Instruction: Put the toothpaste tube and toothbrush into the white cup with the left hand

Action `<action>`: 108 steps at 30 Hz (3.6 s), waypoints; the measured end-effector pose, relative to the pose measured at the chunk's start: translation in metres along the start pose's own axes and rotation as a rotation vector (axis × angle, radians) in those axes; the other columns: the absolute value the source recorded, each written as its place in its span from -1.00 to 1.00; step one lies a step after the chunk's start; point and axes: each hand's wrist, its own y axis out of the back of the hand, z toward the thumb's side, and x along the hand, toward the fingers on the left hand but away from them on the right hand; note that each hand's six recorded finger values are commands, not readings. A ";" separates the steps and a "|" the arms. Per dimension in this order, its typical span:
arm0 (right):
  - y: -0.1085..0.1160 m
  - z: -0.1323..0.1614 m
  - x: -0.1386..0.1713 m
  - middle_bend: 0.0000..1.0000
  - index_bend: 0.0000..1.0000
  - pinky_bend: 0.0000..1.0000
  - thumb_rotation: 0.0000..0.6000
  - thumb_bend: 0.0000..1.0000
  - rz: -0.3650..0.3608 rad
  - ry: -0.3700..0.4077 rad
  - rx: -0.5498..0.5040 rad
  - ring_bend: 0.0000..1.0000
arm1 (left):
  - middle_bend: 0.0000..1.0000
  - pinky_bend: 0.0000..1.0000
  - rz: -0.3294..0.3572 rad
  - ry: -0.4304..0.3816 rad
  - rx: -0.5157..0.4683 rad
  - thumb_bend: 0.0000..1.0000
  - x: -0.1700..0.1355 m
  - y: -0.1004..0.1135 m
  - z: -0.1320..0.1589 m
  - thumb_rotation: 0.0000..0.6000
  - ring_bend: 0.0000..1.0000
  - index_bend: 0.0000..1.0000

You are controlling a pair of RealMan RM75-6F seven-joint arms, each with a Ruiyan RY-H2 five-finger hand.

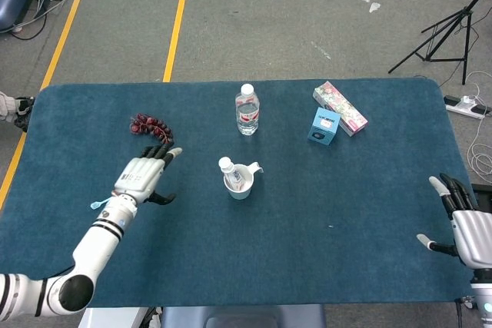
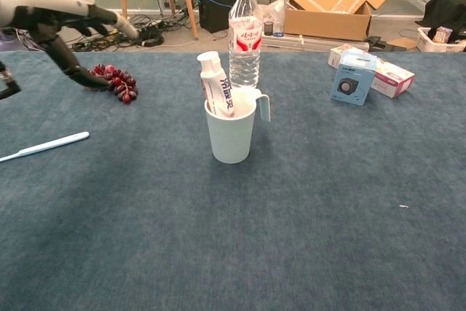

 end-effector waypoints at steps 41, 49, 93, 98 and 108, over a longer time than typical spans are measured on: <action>-0.004 -0.002 -0.003 -0.86 -0.81 -0.15 1.00 -1.00 0.016 -0.013 0.005 -1.00 | -1.00 -1.00 0.005 0.359 -0.135 -0.64 0.050 -0.101 -0.135 1.00 -1.00 -0.13; -0.004 -0.002 -0.003 -0.86 -0.81 -0.15 1.00 -1.00 0.015 -0.011 0.005 -1.00 | -1.00 -1.00 0.025 0.387 -0.134 -0.64 0.059 -0.106 -0.137 1.00 -1.00 -0.10; -0.003 -0.002 -0.003 -0.86 -0.81 -0.15 1.00 -1.00 0.012 -0.012 0.003 -1.00 | -1.00 -1.00 0.020 0.458 -0.124 -0.32 0.072 -0.120 -0.148 1.00 -1.00 -0.04; -0.003 -0.002 -0.003 -0.86 -0.81 -0.15 1.00 -1.00 0.013 -0.013 0.003 -1.00 | -1.00 -1.00 0.018 0.457 -0.119 -0.32 0.072 -0.121 -0.148 1.00 -1.00 -0.04; -0.003 -0.003 -0.003 -0.86 -0.81 -0.15 1.00 -1.00 0.012 -0.015 0.001 -1.00 | -1.00 -1.00 0.022 0.444 -0.083 -0.32 0.072 -0.122 -0.145 1.00 -1.00 -0.12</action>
